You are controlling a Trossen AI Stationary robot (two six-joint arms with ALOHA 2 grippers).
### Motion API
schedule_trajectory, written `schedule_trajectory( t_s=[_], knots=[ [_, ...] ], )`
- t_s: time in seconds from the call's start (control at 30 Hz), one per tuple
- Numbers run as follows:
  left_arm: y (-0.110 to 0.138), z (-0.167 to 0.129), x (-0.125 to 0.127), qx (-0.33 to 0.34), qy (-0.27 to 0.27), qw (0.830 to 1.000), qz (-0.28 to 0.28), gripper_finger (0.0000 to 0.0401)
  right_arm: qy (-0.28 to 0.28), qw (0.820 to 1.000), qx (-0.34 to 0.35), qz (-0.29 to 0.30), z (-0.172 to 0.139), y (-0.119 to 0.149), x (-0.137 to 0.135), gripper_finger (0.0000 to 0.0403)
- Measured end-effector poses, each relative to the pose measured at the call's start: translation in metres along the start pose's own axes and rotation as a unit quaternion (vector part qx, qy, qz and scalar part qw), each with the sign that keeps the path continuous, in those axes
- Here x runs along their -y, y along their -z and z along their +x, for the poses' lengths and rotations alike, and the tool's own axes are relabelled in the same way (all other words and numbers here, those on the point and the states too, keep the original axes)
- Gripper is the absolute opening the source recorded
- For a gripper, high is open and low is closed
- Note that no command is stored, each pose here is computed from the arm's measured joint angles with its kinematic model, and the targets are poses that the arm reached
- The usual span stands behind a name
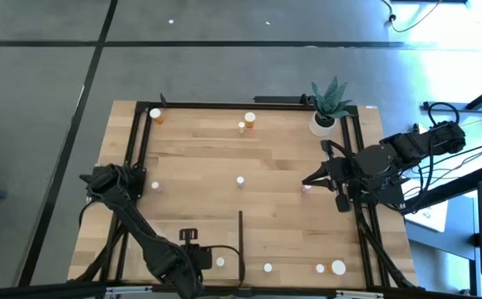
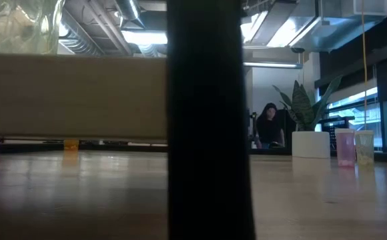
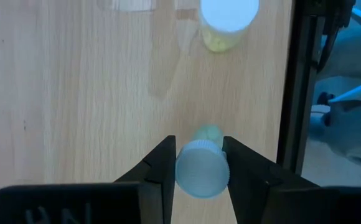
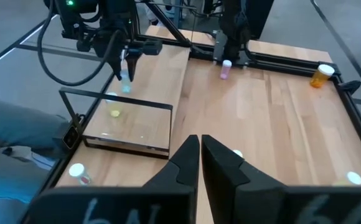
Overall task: Pick and place medicine bottles onto shelf by color
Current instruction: Put the left blue pill bottle on the shelf
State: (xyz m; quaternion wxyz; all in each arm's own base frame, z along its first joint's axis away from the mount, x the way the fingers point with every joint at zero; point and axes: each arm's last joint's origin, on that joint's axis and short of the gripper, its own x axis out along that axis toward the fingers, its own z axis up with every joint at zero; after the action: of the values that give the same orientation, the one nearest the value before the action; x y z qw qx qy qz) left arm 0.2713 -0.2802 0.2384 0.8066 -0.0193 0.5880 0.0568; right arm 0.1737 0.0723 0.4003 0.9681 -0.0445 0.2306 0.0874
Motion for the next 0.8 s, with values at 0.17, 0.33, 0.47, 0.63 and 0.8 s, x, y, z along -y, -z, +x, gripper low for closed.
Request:
schedule_trajectory(
  t_s=[0.17, 0.33, 0.47, 0.63, 0.8],
  knots=[
    [0.0002, 0.0000, 0.0001, 0.000, 0.000, 1.000, 0.002, 0.0102, -0.002, 1.000, 0.000, 0.000, 0.0000, 0.0000, -0.0001, 0.0022],
    [0.0037, -0.0011, 0.0029, 0.004, -0.001, 1.000, 0.007, 0.0102, -0.030, 1.000, -0.002, 0.000, -0.0002, 0.0001, -0.0017, 0.0022],
    [0.0056, -0.0018, 0.0043, 0.011, -0.005, 1.000, 0.011, 0.0102, -0.031, 1.000, -0.002, 0.000, -0.0001, 0.0001, -0.0018, 0.0022],
    [0.0066, -0.0023, 0.0051, 0.018, -0.010, 1.000, 0.013, 0.0102, -0.031, 1.000, 0.001, 0.000, -0.0001, -0.0005, -0.0018, 0.0022],
    [0.0090, -0.0033, 0.0073, 0.023, -0.010, 1.000, 0.016, 0.0102, -0.031, 1.000, 0.001, 0.001, -0.0002, -0.0005, -0.0018, 0.0022]
  ],
)
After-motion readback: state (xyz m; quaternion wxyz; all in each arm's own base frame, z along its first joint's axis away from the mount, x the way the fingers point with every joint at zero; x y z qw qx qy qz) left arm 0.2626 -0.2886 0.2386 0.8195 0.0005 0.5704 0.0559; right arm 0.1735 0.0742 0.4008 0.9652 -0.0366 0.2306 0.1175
